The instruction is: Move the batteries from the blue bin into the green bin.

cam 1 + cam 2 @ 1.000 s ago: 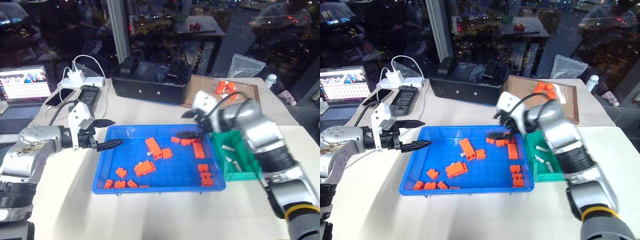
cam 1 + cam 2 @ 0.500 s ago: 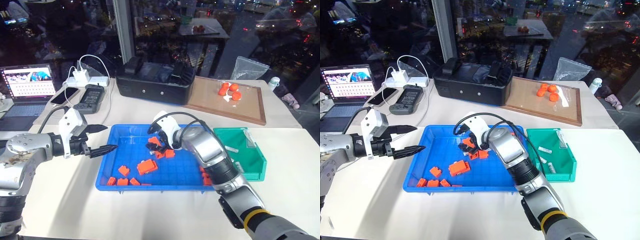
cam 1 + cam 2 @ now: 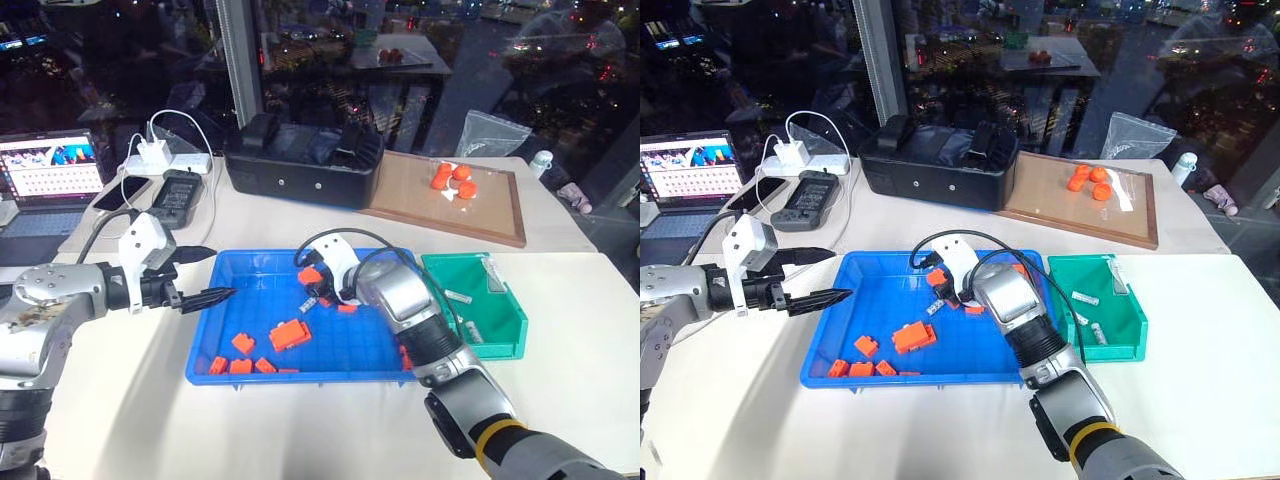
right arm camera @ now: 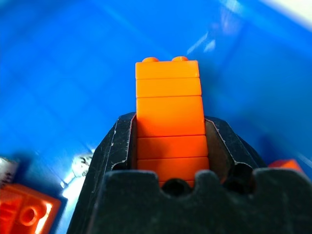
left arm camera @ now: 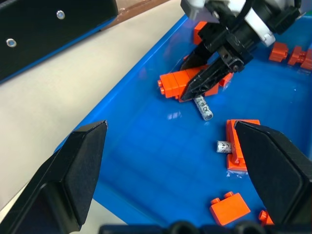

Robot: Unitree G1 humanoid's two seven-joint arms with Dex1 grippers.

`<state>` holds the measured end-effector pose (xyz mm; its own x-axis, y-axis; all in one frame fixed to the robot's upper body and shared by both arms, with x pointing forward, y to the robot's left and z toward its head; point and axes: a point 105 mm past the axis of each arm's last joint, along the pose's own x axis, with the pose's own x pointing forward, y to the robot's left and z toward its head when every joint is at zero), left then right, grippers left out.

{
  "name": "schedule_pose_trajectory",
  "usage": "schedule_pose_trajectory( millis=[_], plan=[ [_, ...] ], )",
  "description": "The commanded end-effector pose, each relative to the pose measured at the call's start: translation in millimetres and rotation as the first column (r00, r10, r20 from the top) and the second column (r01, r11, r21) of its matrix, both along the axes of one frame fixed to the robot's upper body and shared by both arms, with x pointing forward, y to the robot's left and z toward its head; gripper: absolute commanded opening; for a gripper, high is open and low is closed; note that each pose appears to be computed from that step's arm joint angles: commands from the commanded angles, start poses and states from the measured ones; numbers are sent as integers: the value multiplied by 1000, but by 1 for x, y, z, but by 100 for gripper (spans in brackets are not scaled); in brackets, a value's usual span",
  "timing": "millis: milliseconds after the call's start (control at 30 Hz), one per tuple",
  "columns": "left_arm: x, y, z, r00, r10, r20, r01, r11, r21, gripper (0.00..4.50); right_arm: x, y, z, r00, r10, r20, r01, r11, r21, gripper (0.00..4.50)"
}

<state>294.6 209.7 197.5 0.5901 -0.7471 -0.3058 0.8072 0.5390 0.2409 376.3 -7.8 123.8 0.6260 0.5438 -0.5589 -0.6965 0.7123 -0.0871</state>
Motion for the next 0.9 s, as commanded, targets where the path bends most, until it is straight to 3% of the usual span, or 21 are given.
schedule_pose_trajectory(
  millis=[33, 200, 367, 500, 567, 667, 767, 900],
  plan=[
    [0, -7, 7, 999, -32, 36, 32, 999, -1, 450, -6, -1, 45, 995, 61, 83, -65, 997, 50, 149],
    [4, -11, 6, 998, -48, 37, 48, 999, -9, 450, -20, -24, 55, 988, 123, 90, -122, 992, -12, 149],
    [8, -17, 5, 997, -69, 41, 70, 997, -18, 450, -55, -50, 36, 942, 329, 64, -318, 938, -137, 149],
    [10, -20, 5, 996, -83, 42, 84, 996, -20, 450, -71, -66, 15, 933, 360, -18, -358, 919, -164, 149],
    [11, -21, 4, 995, -88, 40, 89, 996, -17, 450, -79, -70, 7, 920, 387, -57, -391, 903, -180, 249],
    [11, -20, 5, 995, -90, 40, 90, 996, -15, 450, -79, -69, 8, 915, 399, -60, -403, 897, -179, 338],
    [11, -20, 5, 995, -88, 40, 89, 996, -12, 450, -57, -58, 26, 916, 392, 85, -372, 909, -188, 432],
    [11, -19, 6, 996, -84, 42, 84, 996, -10, 450, -35, -40, 40, 897, 392, 202, -360, 916, -177, 441]
  ],
)
